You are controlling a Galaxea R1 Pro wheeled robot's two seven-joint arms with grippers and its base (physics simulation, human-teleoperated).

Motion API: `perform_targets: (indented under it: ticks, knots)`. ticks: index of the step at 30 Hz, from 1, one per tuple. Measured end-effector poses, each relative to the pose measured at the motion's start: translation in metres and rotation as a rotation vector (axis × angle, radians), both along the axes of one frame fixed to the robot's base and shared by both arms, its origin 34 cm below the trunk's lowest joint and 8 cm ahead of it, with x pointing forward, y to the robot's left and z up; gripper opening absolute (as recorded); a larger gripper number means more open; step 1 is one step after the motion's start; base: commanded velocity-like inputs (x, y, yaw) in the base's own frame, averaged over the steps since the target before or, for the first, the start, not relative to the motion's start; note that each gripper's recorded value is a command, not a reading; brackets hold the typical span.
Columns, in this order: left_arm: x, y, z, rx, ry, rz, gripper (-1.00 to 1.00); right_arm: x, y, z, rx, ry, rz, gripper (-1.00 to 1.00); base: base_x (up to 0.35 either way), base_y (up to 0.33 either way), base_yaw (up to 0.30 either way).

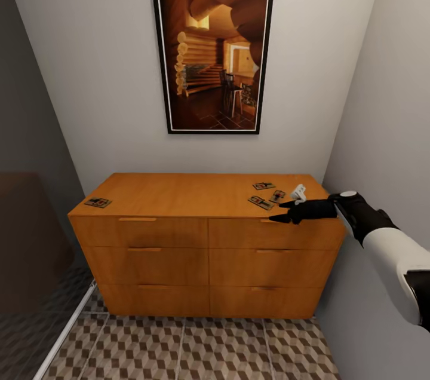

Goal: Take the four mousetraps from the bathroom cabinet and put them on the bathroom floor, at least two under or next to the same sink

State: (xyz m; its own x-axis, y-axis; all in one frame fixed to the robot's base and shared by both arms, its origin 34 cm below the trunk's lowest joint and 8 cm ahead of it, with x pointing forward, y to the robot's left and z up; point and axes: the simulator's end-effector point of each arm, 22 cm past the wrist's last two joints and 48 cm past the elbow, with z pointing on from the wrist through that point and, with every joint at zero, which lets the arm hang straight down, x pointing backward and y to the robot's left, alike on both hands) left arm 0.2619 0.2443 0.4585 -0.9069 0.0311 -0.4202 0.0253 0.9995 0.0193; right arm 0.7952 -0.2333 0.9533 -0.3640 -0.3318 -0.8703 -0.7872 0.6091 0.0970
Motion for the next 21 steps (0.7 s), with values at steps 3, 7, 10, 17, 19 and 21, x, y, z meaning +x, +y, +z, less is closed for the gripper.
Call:
perform_targets:
  ticks: [3, 7, 10, 17, 19, 21]
  knots:
    - [0.0, 0.0, 0.0, 0.0, 0.001, 0.0, 1.0, 0.0, -0.009, -0.001, -0.007, -0.011, -0.003, 1.0, 0.0, -0.072, 0.0]
    - [0.0, 0.0, 0.0, 0.0, 0.001, -0.001, 1.0, -0.001, -0.016, -0.002, -0.014, -0.017, -0.007, 1.0, 0.0, -0.081, 0.0]
    - [0.0, 0.0, 0.0, 0.0, 0.001, -0.001, 1.0, -0.002, -0.018, -0.003, -0.015, -0.017, -0.005, 1.0, 0.02, -0.088, 0.0]
    - [0.0, 0.0, 0.0, 0.0, 0.0, 0.0, 1.0, -0.003, -0.018, -0.003, -0.011, -0.017, 0.002, 1.0, 0.081, -0.118, 0.0]
    - [0.0, 0.0, 0.0, 0.0, 0.001, 0.0, 1.0, -0.004, -0.018, -0.002, -0.009, -0.016, 0.006, 1.0, 0.119, -0.14, 0.0]
    - [0.0, 0.0, 0.0, 0.0, 0.0, 0.0, 1.0, -0.006, -0.017, -0.002, -0.006, -0.014, 0.013, 1.0, 0.123, -0.137, 0.0]
